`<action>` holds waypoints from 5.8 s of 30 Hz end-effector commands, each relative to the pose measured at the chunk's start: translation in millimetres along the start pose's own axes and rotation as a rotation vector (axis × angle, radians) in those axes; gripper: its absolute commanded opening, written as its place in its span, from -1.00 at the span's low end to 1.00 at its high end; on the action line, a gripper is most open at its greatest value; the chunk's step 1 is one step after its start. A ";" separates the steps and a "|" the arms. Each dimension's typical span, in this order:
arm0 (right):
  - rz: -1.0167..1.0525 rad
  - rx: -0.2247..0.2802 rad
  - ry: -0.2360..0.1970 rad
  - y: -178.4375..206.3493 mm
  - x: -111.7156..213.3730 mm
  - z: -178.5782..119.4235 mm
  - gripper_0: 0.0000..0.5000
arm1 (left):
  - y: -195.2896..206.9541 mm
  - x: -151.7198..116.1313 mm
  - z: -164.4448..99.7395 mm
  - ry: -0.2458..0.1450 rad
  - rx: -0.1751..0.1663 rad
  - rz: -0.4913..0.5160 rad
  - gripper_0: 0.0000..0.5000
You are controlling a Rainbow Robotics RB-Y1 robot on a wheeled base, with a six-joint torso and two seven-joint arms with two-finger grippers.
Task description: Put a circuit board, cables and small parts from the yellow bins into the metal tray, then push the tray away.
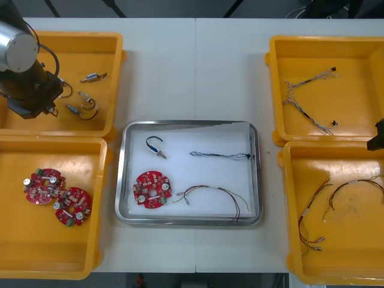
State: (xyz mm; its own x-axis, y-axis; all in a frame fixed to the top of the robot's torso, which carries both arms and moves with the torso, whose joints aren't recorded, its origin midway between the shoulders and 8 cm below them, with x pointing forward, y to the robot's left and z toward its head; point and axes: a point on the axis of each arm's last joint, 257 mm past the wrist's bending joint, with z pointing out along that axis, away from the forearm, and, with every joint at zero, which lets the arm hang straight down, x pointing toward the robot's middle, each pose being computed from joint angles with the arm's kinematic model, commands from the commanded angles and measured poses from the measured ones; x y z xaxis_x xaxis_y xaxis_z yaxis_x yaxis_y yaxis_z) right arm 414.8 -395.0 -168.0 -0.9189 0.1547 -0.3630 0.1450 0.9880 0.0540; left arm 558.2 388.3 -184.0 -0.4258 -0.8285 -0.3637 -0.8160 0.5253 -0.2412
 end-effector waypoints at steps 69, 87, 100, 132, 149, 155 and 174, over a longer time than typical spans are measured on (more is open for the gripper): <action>-0.067 0.044 -0.015 -4.6 2.2 -16.3 1.00 | -92.1 334.7 -36.4 0.063 0.198 0.287 -1.00; -0.067 0.044 -0.015 -4.6 2.2 -16.3 1.00 | -87.9 332.5 -28.5 0.007 0.203 0.319 0.64; -0.067 0.044 -0.015 -4.6 2.2 -16.3 1.00 | -78.4 297.5 -102.4 0.070 0.212 0.339 1.00; -0.501 -0.076 -0.024 112.6 12.6 -28.2 1.00 | 93.9 62.1 -134.8 0.051 0.120 0.695 1.00; -1.149 -0.196 -0.040 230.1 29.2 -11.7 1.00 | 152.2 29.1 -100.7 -0.015 0.127 0.753 1.00; -1.387 -0.192 -0.049 268.0 43.0 -2.3 1.00 | 145.8 37.7 -102.2 -0.021 0.151 0.795 1.00; -1.770 -0.200 0.023 352.5 149.7 54.8 1.00 | 140.3 55.2 -101.7 -0.005 0.196 0.860 1.00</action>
State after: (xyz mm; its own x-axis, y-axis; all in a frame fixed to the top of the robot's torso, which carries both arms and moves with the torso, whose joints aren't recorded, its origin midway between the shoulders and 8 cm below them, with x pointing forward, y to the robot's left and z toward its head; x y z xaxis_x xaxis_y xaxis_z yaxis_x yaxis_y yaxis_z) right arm 358.2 -52.3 -252.8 0.0333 -0.9953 -0.0907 -0.9712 -0.0108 -0.2380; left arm 382.8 394.5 -155.2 -0.8430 -0.2624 -0.4696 -0.2393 0.9647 -0.1096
